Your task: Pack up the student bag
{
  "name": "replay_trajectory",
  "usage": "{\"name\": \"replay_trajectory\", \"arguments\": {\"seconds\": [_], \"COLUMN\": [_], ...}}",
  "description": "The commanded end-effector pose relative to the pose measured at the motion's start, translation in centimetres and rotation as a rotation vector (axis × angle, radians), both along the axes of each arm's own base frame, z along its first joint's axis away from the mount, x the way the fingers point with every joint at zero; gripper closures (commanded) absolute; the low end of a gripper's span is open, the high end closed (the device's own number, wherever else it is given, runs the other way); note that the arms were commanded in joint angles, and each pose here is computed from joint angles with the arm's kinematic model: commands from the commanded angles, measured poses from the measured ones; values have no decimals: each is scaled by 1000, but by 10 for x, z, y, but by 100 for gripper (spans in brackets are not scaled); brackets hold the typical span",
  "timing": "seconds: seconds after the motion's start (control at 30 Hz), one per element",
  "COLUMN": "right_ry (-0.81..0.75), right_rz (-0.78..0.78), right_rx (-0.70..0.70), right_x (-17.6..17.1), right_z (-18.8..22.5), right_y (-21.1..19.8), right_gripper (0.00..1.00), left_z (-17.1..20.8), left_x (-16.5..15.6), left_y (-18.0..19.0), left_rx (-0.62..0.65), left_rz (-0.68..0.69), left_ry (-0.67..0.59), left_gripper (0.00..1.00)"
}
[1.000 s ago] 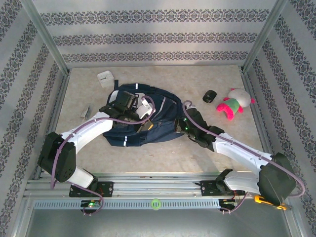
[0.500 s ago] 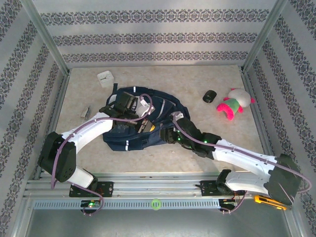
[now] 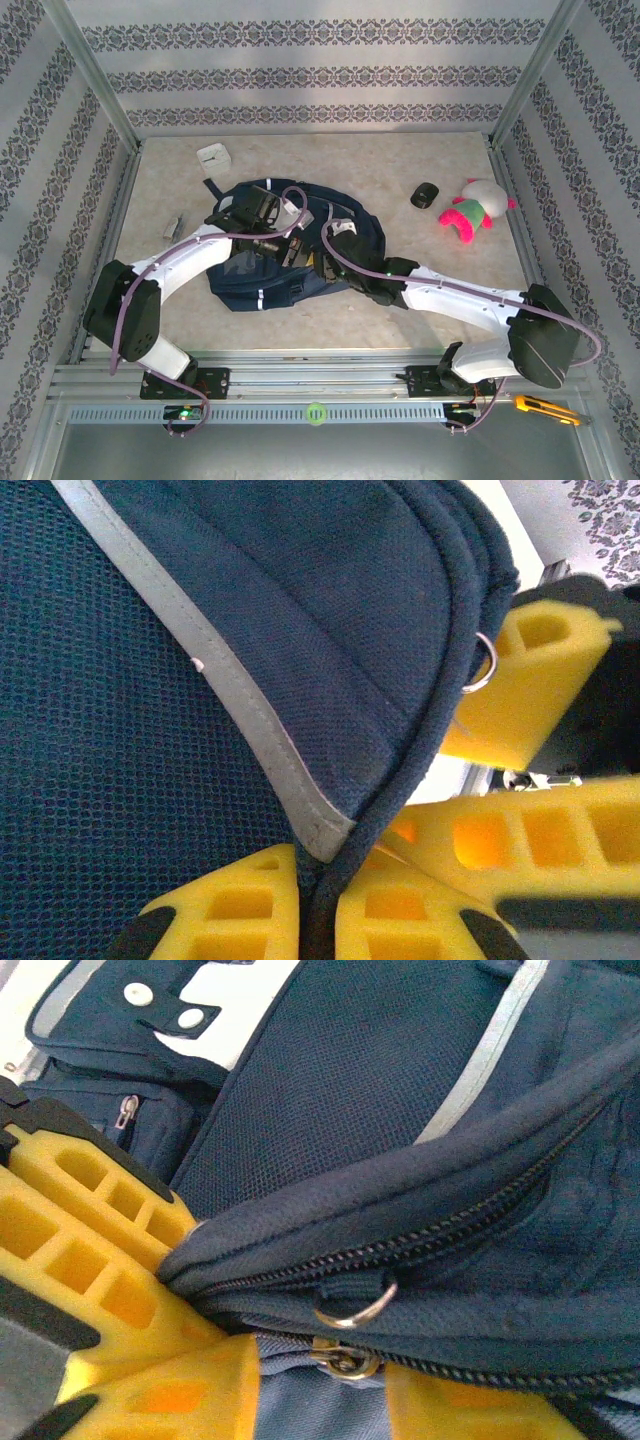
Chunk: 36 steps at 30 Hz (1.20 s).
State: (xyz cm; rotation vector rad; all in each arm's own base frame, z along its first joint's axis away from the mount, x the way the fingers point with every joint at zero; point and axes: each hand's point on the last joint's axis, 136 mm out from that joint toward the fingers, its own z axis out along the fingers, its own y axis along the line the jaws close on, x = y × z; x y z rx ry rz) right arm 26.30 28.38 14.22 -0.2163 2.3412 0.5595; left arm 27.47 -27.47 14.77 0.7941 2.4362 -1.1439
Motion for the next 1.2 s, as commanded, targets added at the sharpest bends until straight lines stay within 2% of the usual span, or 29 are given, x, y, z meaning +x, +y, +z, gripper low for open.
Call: {"name": "replay_trajectory", "arguments": {"seconds": [0.0,0.13,0.27,0.43,0.57,0.8,1.17], "right_ry": [-85,-71,-42,-13,9,12,46], "right_rz": [-111,-165,-193,-227,-242,-251,-280], "right_rx": [-32,-45,-45,-50,-54,-60,-51], "right_x": [27,31,33,34,35,38,40], "right_z": [17,11,4,-2,-7,-9,-14], "right_y": [-11,-28,-43,-60,-68,-76,-106], "right_gripper": [75,86,92,93,85,92,93], "left_z": [12,11,10,9,9,8,5], "left_x": [-15,-17,-16,-15,-15,-15,-16], "left_y": [-8,-5,-4,-4,-4,-1,1], "left_rx": [-57,-38,-31,-22,-20,-4,14], "left_rz": [-35,-44,-42,-40,-42,-45,-50], "left_ry": [98,92,89,85,84,72,68], "left_gripper": [100,100,100,100,100,100,100]}}
